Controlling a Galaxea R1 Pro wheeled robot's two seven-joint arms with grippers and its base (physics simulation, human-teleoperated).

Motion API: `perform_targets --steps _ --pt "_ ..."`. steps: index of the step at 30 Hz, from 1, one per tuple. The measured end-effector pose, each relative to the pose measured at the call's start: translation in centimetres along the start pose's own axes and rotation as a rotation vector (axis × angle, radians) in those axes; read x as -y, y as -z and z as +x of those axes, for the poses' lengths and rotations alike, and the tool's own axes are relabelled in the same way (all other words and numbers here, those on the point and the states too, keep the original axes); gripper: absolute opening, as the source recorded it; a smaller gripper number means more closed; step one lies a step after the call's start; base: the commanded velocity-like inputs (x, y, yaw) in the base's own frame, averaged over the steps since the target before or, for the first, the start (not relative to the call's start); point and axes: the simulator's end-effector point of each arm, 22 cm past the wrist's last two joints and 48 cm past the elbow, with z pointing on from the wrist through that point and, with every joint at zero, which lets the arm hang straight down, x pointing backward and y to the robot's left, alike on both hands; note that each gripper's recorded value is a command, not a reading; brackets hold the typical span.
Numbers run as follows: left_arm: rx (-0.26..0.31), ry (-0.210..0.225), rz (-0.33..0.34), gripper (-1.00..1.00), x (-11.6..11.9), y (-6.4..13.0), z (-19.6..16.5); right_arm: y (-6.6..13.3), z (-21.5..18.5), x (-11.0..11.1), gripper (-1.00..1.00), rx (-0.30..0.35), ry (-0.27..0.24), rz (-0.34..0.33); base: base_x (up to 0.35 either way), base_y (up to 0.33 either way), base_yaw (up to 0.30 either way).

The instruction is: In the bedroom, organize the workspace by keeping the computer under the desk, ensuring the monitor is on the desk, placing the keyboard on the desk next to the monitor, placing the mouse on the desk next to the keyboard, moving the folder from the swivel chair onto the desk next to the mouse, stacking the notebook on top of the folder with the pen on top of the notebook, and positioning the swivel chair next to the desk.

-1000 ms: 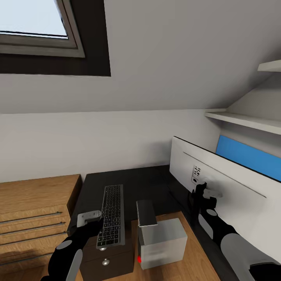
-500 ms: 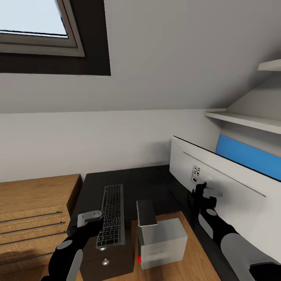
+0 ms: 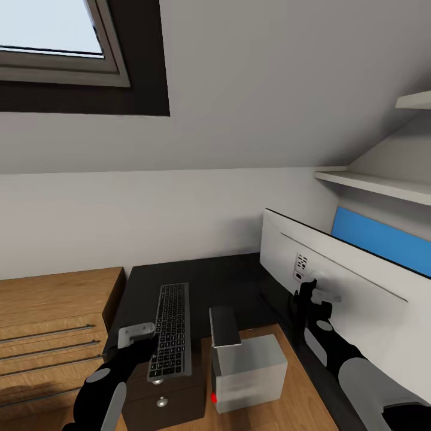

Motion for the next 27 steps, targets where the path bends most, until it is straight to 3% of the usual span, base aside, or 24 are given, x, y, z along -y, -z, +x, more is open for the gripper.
perform_targets --steps 17,27 --pt "0.002 -0.002 0.001 1.0 0.09 0.01 -0.04 0.0 -0.01 -0.01 -1.0 0.0 0.003 -0.002 0.0 0.0 0.0" --pt "0.003 -0.004 0.0 1.0 0.13 -0.05 -0.06 -0.06 0.05 0.01 -1.0 0.0 0.002 -0.001 -0.309 0.0 0.0"
